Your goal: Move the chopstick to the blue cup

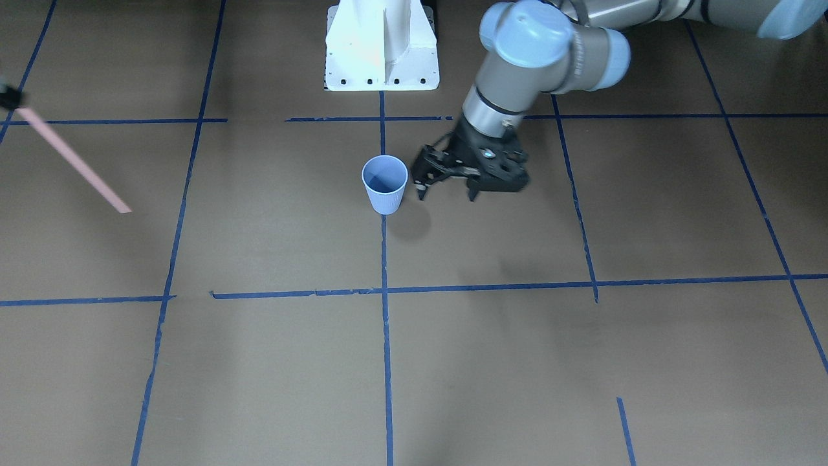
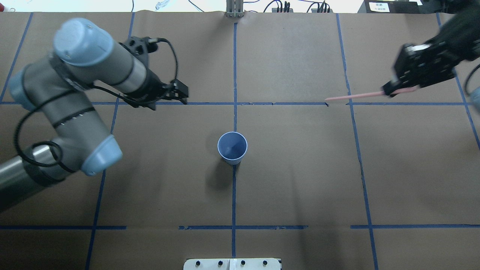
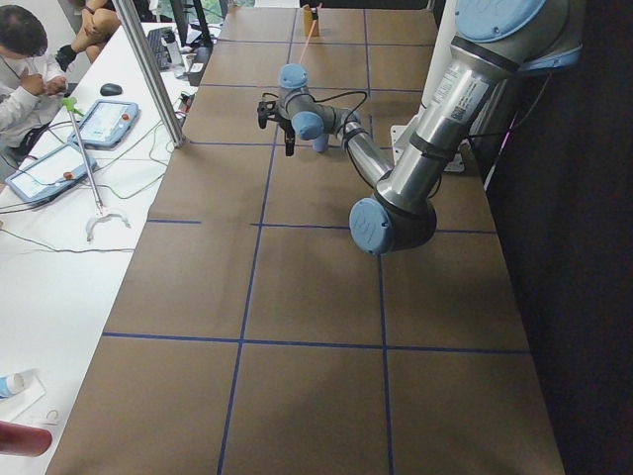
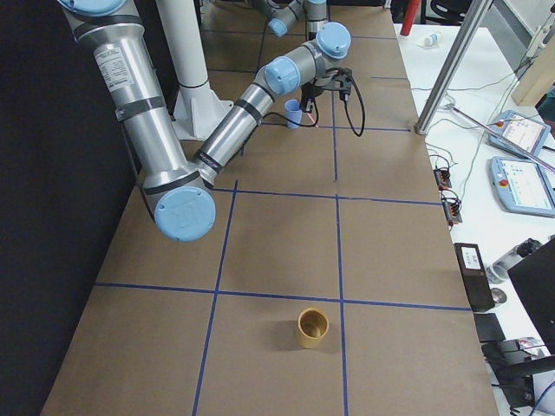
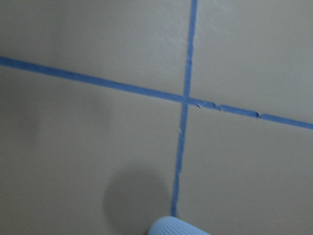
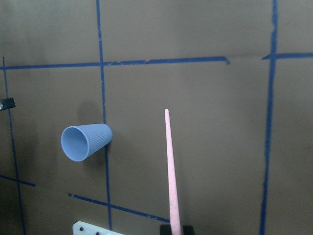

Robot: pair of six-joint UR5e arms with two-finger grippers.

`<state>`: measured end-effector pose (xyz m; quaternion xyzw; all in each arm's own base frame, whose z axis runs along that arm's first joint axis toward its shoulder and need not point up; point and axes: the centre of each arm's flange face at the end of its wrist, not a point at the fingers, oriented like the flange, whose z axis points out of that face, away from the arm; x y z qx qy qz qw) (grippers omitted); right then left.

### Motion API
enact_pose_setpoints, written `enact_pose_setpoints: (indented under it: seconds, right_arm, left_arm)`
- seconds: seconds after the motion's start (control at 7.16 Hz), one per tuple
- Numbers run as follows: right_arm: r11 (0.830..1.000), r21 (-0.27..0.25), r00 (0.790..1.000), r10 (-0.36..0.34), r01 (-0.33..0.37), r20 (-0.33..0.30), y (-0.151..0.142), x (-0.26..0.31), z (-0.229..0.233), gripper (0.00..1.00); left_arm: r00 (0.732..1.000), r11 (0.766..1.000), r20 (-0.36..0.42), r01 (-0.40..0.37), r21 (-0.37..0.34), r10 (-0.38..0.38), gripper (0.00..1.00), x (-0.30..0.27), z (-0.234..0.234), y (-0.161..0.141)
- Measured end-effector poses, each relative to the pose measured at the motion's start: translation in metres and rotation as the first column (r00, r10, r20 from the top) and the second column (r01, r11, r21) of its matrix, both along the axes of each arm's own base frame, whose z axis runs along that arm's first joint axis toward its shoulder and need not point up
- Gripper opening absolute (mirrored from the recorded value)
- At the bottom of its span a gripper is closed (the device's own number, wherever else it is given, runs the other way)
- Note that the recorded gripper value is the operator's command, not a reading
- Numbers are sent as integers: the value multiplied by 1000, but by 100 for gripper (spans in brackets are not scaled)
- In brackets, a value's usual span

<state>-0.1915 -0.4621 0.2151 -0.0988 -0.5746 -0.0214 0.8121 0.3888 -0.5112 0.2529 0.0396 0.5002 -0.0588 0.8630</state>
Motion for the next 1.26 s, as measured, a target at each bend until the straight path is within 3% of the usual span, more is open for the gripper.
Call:
enact_pose_setpoints:
  seconds: [0.14,0.28,0.7,1.26]
  right_arm:
    - [997,-78,999,-22,25,30,15,-51,-27,3]
    - [992,-125,999,-25,30,37,24,-98,-52,2]
    - [987,-157,999,41,-39,8,36,-191,-100,2]
    - [979,-199,999,32,-38,-33,32,-224,-92,3]
  left_arm:
    - [1000,1000,3,-26,3,26,99,-31,23,-3]
    - [999,999,8,-38,5,38,99,-49,37,-3]
    - [999,999,15,-45,3,45,99,-61,50,-3]
    - [999,999,15,-44,2,44,99,-62,50,-3]
